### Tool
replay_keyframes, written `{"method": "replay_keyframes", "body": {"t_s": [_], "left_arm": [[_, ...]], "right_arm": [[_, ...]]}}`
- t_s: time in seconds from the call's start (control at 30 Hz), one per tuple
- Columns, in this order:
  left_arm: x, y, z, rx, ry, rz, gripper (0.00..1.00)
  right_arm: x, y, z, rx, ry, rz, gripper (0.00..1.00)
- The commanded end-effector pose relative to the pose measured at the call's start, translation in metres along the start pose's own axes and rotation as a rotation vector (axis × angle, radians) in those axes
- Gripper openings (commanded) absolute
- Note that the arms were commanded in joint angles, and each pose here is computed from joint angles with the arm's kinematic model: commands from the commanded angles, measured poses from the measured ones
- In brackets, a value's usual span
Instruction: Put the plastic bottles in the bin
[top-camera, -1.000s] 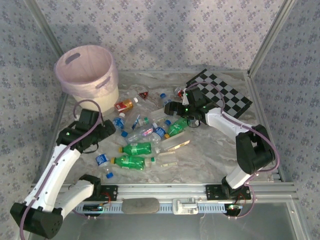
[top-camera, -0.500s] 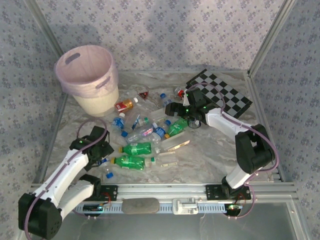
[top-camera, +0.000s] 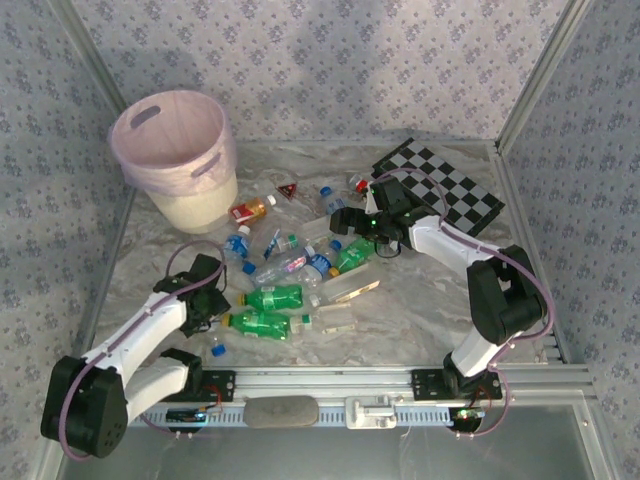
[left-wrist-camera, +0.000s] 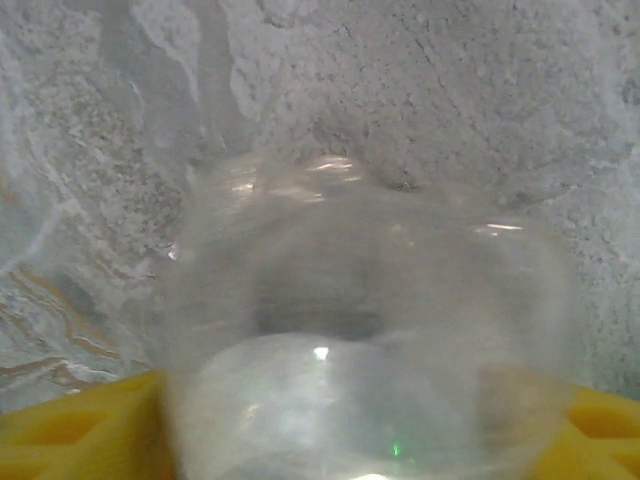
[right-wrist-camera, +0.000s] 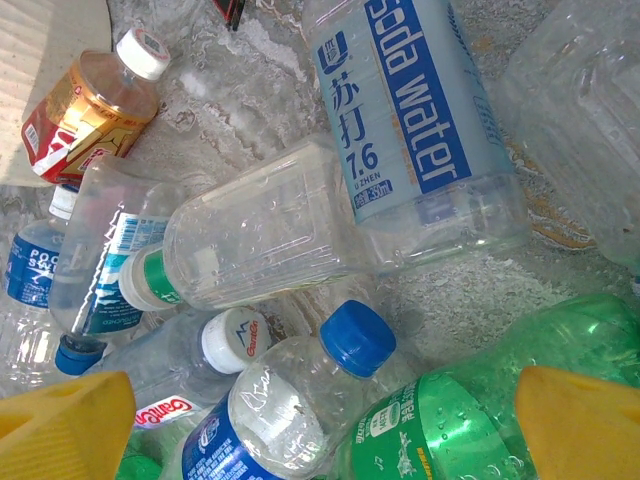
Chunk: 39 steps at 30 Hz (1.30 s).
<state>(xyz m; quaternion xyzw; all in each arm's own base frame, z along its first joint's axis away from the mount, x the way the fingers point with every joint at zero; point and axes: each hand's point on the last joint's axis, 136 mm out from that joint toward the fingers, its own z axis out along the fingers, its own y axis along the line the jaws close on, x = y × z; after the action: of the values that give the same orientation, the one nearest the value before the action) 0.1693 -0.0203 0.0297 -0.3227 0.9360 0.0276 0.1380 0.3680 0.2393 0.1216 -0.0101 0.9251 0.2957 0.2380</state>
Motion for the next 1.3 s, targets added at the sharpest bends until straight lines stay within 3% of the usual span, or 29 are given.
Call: {"method": "replay_keyframes", "body": {"t_s": [0.0,0.17,0.33,0.6,0.8,1.07,1.27], "left_arm": [[-0.002,-0.002,0.002,0.006,-0.013,0.023,0.64],[-0.006,0.0,-0.001,0.004,-0.038,0.028,0.55],[-0.015,0.0,-0.009,0.001,-0.081,0.04,0.54],[-0.072,-0.003,-0.06,-0.008,-0.293,0.073,0.54],[-0.134,-0.016,-0.119,0.127,-0.522,-0.011,0.53],[-0.206,-0.042,-0.247,0.304,-0.892,-0.036,0.52],[-0.242,-0.067,-0.327,0.414,-1.079,0.008,0.52]], "right_arm": [[0.003,-0.002,0.002,-0.002,0.028,0.022,0.99],[0.003,-0.003,0.002,0.001,0.03,0.019,0.99],[0.002,-0.002,0.004,-0.002,0.033,0.019,0.99],[0.002,-0.003,0.006,-0.004,0.04,0.021,0.99],[0.004,-0.003,0.006,-0.003,0.041,0.022,0.99],[0.004,-0.005,0.005,0.003,0.037,0.027,0.99],[0.002,-0.002,0.005,-0.005,0.036,0.027,0.99]]}}
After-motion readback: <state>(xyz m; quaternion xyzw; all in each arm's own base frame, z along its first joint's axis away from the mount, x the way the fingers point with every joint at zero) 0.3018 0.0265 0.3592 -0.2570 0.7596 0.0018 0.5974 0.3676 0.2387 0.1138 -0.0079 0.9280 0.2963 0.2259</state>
